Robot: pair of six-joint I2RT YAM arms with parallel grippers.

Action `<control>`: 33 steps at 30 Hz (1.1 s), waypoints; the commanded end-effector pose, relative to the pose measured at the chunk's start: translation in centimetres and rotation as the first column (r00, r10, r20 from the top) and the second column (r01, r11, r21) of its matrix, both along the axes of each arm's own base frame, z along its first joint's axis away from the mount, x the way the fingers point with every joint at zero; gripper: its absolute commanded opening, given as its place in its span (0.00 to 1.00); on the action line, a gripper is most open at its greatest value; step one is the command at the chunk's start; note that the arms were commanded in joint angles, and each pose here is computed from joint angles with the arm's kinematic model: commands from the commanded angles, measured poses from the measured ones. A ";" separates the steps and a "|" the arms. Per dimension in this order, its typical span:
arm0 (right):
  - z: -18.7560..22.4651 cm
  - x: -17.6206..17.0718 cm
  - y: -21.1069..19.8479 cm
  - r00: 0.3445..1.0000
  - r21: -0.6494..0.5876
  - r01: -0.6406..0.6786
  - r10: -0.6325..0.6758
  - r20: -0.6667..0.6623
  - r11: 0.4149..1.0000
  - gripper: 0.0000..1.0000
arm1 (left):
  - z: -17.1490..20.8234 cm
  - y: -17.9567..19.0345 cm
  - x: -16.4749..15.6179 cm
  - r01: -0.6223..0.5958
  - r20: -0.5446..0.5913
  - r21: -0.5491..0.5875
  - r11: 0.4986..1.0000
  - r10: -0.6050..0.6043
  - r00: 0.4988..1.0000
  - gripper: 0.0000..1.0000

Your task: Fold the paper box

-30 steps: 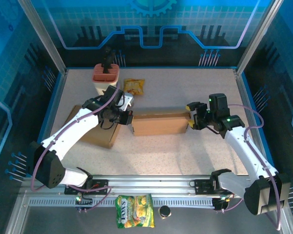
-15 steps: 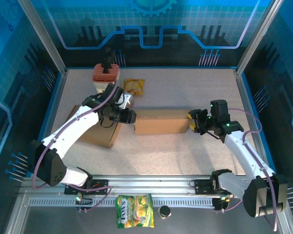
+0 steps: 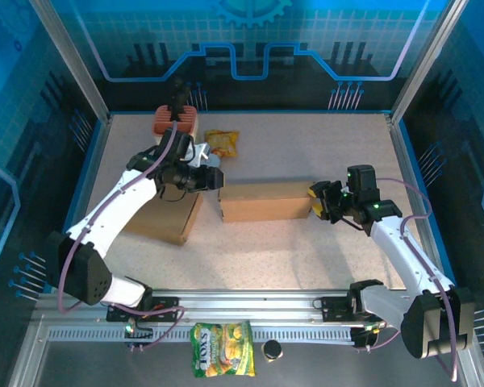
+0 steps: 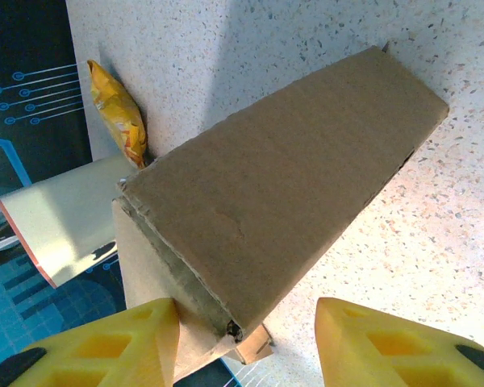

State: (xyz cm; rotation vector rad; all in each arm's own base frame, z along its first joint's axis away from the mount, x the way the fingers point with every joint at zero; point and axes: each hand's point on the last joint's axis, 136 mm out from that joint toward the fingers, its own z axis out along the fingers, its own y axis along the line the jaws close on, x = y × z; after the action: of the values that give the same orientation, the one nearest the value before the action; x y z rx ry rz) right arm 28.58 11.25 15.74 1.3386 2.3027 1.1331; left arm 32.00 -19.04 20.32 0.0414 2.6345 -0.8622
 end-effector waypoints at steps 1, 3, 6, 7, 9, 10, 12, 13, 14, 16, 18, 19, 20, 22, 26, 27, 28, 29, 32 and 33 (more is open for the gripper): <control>-2.7 -2.0 -0.9 0.994 -0.042 0.010 -0.015 -0.107 0.999 0.48 | -0.7 -0.5 0.2 0.006 -0.038 -0.041 0.999 -0.008 0.999 0.45; -2.8 -2.0 -0.9 0.994 -0.042 0.011 -0.015 -0.110 0.999 0.48 | -1.5 -0.4 -0.5 0.008 -0.062 -0.039 0.999 -0.011 0.998 0.43; -2.8 -2.0 -0.8 0.994 -0.038 0.007 -0.011 -0.110 0.999 0.48 | -2.1 0.1 -1.7 0.011 -0.071 -0.026 1.000 -0.012 0.997 0.42; -2.8 -2.0 -0.8 0.994 -0.039 0.006 -0.010 -0.109 0.999 0.48 | -2.3 0.3 -2.0 0.015 -0.076 -0.018 1.000 -0.017 0.997 0.42; -2.9 -2.1 -0.8 0.994 -0.040 0.005 -0.009 -0.111 0.999 0.48 | -3.1 0.3 -2.6 0.035 -0.096 -0.009 0.999 -0.035 0.995 0.43; -3.1 -2.2 -0.8 0.993 -0.042 0.003 -0.008 -0.114 0.999 0.48 | -3.5 0.3 -2.8 0.038 -0.105 -0.009 0.999 -0.038 0.994 0.43; -3.2 -2.3 -0.8 0.993 -0.043 0.000 -0.005 -0.117 0.999 0.48 | -4.5 0.2 -2.9 0.036 -0.112 -0.014 0.999 -0.038 0.993 0.43; -3.3 -2.4 -0.8 0.993 -0.045 -0.002 -0.003 -0.119 0.999 0.48 | -4.8 0.2 -2.9 0.032 -0.114 -0.017 0.999 -0.033 0.993 0.43; -3.3 -2.5 -0.8 0.993 -0.048 -0.009 0.003 -0.118 0.999 0.47 | -5.2 0.2 -3.0 0.029 -0.118 -0.018 0.999 -0.031 0.992 0.43; -3.3 -2.8 -1.0 0.993 -0.060 -0.022 0.014 -0.120 0.998 0.47 | -5.8 -0.1 -3.4 0.038 -0.129 -0.011 0.999 -0.039 0.991 0.41; -3.1 -3.4 -1.4 0.993 -0.087 -0.043 0.033 -0.117 0.995 0.47 | -6.2 -0.6 -4.1 0.060 -0.134 0.003 0.998 -0.059 0.989 0.40; -3.1 -3.8 -1.6 0.992 -0.101 -0.057 0.045 -0.120 0.993 0.47 | -6.4 -0.8 -4.5 0.070 -0.135 0.011 0.997 -0.068 0.989 0.39; -3.1 -4.5 -1.9 0.990 -0.117 -0.075 0.059 -0.132 0.990 0.47 | -6.7 -1.1 -5.0 0.078 -0.134 0.019 0.997 -0.075 0.988 0.39; -3.3 -5.9 -2.5 0.985 -0.146 -0.109 0.087 -0.152 0.983 0.47 | -7.5 -1.3 -6.0 0.080 -0.137 0.034 0.996 -0.075 0.988 0.38; -3.3 -8.9 -3.4 0.982 -0.189 -0.137 0.108 -0.154 0.972 0.47 | -9.0 -2.1 -7.6 0.035 -0.087 0.032 0.999 -0.032 0.996 0.37; -3.4 -9.6 -3.5 0.982 -0.191 -0.141 0.112 -0.155 0.971 0.47 | -9.3 -2.3 -7.9 0.024 -0.074 0.027 0.999 -0.022 0.997 0.37; -3.6 -10.3 -3.4 0.980 -0.190 -0.147 0.116 -0.163 0.971 0.47 | -9.7 -2.5 -8.0 0.013 -0.075 0.014 1.000 -0.012 0.997 0.38; -3.8 -10.9 -3.5 0.978 -0.189 -0.152 0.120 -0.170 0.970 0.48 | -10.4 -2.7 -8.3 0.006 -0.082 0.004 1.000 -0.005 0.997 0.38; -5.1 -12.3 -3.5 0.973 -0.182 -0.159 0.124 -0.192 0.970 0.50 | -12.1 -2.9 -8.7 -0.008 -0.107 -0.010 1.000 0.006 0.994 0.40; -5.3 -12.4 -3.4 0.974 -0.183 -0.162 0.128 -0.187 0.970 0.52 | -12.4 -2.9 -8.8 -0.011 -0.113 -0.013 1.000 0.009 0.994 0.41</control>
State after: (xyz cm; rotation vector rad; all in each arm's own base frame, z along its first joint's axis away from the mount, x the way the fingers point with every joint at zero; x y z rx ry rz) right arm 18.45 8.28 12.22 1.2243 2.5191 0.8969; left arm 21.60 -21.29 7.63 0.0497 2.8070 -0.8730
